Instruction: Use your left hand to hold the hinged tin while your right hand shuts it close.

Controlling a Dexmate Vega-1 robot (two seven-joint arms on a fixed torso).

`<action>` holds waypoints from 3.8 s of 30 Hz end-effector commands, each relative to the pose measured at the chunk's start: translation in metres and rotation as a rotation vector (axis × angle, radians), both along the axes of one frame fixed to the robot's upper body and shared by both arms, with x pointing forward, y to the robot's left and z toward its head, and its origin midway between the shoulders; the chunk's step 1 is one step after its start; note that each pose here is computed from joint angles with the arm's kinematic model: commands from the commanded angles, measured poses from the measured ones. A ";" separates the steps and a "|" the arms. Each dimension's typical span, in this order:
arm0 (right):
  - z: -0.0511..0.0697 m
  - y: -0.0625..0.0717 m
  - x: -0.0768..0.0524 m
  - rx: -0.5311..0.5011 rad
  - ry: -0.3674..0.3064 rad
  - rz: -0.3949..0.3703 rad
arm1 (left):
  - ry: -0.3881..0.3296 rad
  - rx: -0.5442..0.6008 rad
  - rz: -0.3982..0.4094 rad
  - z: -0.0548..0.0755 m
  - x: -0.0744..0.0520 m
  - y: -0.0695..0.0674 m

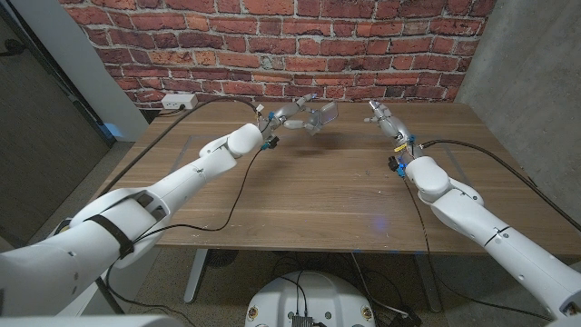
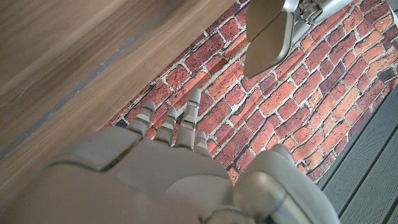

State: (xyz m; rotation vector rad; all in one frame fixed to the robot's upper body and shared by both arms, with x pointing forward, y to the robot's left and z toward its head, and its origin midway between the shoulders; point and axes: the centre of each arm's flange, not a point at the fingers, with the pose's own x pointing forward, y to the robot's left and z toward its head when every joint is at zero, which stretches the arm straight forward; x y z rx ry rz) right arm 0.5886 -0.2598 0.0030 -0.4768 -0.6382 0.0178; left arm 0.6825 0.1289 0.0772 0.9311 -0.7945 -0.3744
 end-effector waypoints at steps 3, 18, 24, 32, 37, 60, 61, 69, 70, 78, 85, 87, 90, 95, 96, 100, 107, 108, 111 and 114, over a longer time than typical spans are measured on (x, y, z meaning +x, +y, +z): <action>-0.002 0.014 -0.003 -0.032 0.037 0.020 | 0.025 0.023 -0.033 -0.002 0.000 -0.012; 0.002 0.016 -0.008 -0.023 0.011 0.052 | 0.049 0.063 -0.057 -0.001 0.005 -0.023; 0.005 0.015 -0.010 -0.018 -0.001 0.062 | 0.054 0.084 -0.063 -0.002 0.006 -0.029; 0.006 0.014 -0.014 -0.002 -0.007 0.093 | 0.053 0.092 -0.070 -0.003 0.007 -0.035; 0.007 0.015 -0.017 0.001 -0.016 0.111 | 0.054 0.099 -0.076 -0.003 0.008 -0.038; 0.006 0.025 -0.022 0.016 -0.029 0.200 | 0.024 0.116 -0.084 -0.001 0.007 -0.048; 0.006 0.027 -0.022 0.024 -0.032 0.214 | 0.024 0.121 -0.085 -0.001 0.007 -0.050; 0.011 0.035 -0.022 0.040 -0.059 0.289 | 0.027 0.147 -0.095 -0.001 0.009 -0.056; 0.012 0.037 -0.022 0.042 -0.060 0.296 | 0.027 0.148 -0.096 -0.001 0.009 -0.056; 0.013 0.048 -0.022 0.030 -0.061 0.346 | 0.028 0.126 -0.110 -0.001 0.010 -0.058; 0.013 0.055 -0.020 0.022 -0.057 0.368 | 0.026 0.110 -0.111 0.000 0.010 -0.055; 0.013 0.057 -0.020 0.022 -0.054 0.377 | 0.026 0.108 -0.111 0.000 0.010 -0.054; 0.012 0.062 -0.019 0.009 -0.047 0.396 | 0.029 0.113 -0.114 0.000 0.010 -0.053; 0.013 0.062 -0.018 0.010 -0.047 0.396 | 0.025 0.118 -0.112 0.000 0.010 -0.052; 0.013 0.061 -0.018 0.010 -0.049 0.393 | 0.027 0.116 -0.113 0.000 0.010 -0.052; 0.016 0.055 -0.019 -0.004 -0.080 0.358 | 0.041 0.099 -0.119 -0.001 0.012 -0.051; 0.019 0.042 -0.017 -0.028 -0.124 0.292 | 0.039 0.117 -0.118 0.000 0.013 -0.050; 0.019 0.040 -0.017 -0.027 -0.125 0.285 | 0.039 0.124 -0.117 0.000 0.013 -0.050; 0.019 0.037 -0.017 -0.022 -0.124 0.274 | 0.042 0.171 -0.112 -0.005 0.012 -0.052; 0.018 0.036 -0.018 -0.021 -0.122 0.271 | 0.050 0.225 -0.108 -0.014 0.011 -0.054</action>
